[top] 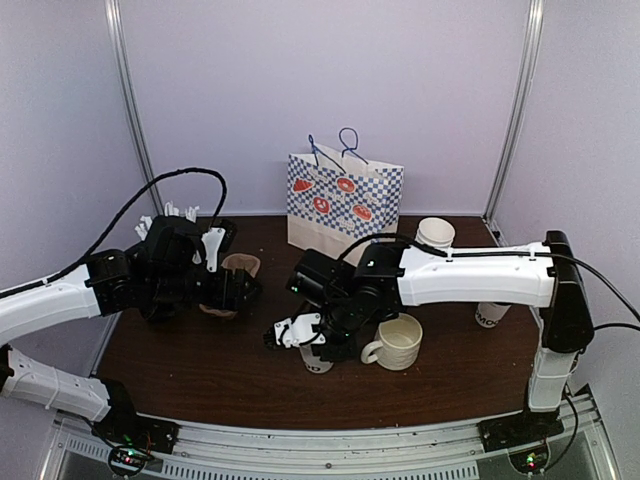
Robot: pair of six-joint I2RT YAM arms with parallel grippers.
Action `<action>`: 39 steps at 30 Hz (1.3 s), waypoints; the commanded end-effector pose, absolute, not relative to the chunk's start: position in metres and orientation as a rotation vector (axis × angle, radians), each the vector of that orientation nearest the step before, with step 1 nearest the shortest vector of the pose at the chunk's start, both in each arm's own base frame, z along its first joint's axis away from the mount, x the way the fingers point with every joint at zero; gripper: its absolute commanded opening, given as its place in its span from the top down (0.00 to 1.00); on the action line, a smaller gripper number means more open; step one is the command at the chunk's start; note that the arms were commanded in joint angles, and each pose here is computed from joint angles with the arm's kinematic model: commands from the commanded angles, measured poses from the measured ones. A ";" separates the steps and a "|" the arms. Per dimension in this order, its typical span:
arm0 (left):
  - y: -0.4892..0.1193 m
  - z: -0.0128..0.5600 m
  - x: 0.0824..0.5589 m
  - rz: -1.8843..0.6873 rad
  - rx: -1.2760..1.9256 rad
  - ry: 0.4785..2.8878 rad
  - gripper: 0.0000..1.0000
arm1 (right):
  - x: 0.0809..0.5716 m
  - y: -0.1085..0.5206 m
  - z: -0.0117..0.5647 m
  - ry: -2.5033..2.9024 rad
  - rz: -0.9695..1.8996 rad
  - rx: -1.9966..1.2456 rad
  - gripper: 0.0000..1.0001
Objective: Pack the takeout coffee
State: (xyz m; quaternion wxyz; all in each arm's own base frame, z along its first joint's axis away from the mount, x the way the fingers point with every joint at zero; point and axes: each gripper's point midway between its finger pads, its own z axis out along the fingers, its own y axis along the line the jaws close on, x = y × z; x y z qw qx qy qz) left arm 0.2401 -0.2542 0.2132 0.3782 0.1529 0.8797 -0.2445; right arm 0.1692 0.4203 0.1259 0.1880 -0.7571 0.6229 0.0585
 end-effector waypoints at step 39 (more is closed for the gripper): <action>-0.272 0.225 0.245 -0.706 0.426 2.199 0.25 | 0.313 0.276 0.077 2.505 0.247 -1.633 0.81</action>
